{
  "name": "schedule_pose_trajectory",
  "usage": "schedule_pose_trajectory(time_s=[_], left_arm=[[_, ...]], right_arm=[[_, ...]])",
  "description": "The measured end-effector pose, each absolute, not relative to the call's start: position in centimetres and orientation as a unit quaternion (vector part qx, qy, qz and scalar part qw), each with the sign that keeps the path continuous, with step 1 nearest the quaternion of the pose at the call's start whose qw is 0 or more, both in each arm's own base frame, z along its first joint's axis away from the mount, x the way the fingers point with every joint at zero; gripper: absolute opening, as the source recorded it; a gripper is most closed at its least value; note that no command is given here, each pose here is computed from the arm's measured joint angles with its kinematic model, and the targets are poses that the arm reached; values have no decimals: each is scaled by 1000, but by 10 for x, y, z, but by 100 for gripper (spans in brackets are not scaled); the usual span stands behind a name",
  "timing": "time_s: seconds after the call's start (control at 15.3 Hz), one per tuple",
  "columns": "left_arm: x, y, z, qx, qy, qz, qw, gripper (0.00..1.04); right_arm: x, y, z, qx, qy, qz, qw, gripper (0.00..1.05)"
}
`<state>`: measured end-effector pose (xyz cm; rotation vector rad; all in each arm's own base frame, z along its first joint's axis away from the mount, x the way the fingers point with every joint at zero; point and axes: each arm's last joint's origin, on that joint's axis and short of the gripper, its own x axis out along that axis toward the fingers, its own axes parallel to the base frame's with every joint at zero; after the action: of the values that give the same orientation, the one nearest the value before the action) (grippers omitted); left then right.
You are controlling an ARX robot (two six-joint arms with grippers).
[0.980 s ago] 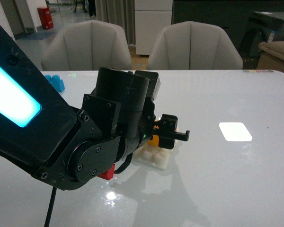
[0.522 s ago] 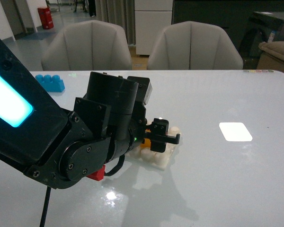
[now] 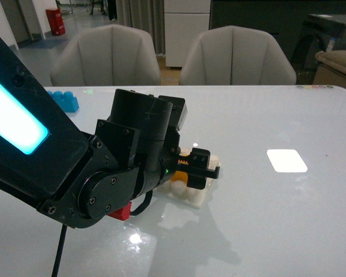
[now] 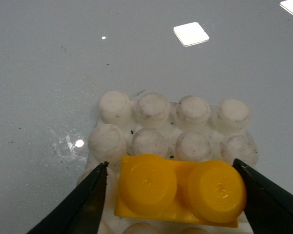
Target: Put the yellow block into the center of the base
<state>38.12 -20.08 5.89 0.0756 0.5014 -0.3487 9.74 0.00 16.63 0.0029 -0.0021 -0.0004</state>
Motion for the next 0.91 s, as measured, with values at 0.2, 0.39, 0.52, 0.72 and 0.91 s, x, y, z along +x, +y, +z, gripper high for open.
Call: schedule_pose_trajectory(time_s=[0.2, 0.39, 0.52, 0.72, 0.91], left_arm=[[382, -199, 59, 36, 245, -171, 954, 99], [384, -197, 64, 29, 241, -168, 956, 98], [385, -196, 83, 10, 220, -169, 961, 98], [378, -192, 125, -28, 177, -179, 967, 98], [346, -177, 160, -43, 125, -195, 972, 98]], right_arm=[[97, 0, 166, 1, -1, 0, 1000, 98], [97, 0, 166, 1, -1, 0, 1000, 98], [97, 0, 166, 1, -1, 0, 1000, 98], [97, 0, 166, 1, -1, 0, 1000, 98], [97, 0, 166, 1, -1, 0, 1000, 98]])
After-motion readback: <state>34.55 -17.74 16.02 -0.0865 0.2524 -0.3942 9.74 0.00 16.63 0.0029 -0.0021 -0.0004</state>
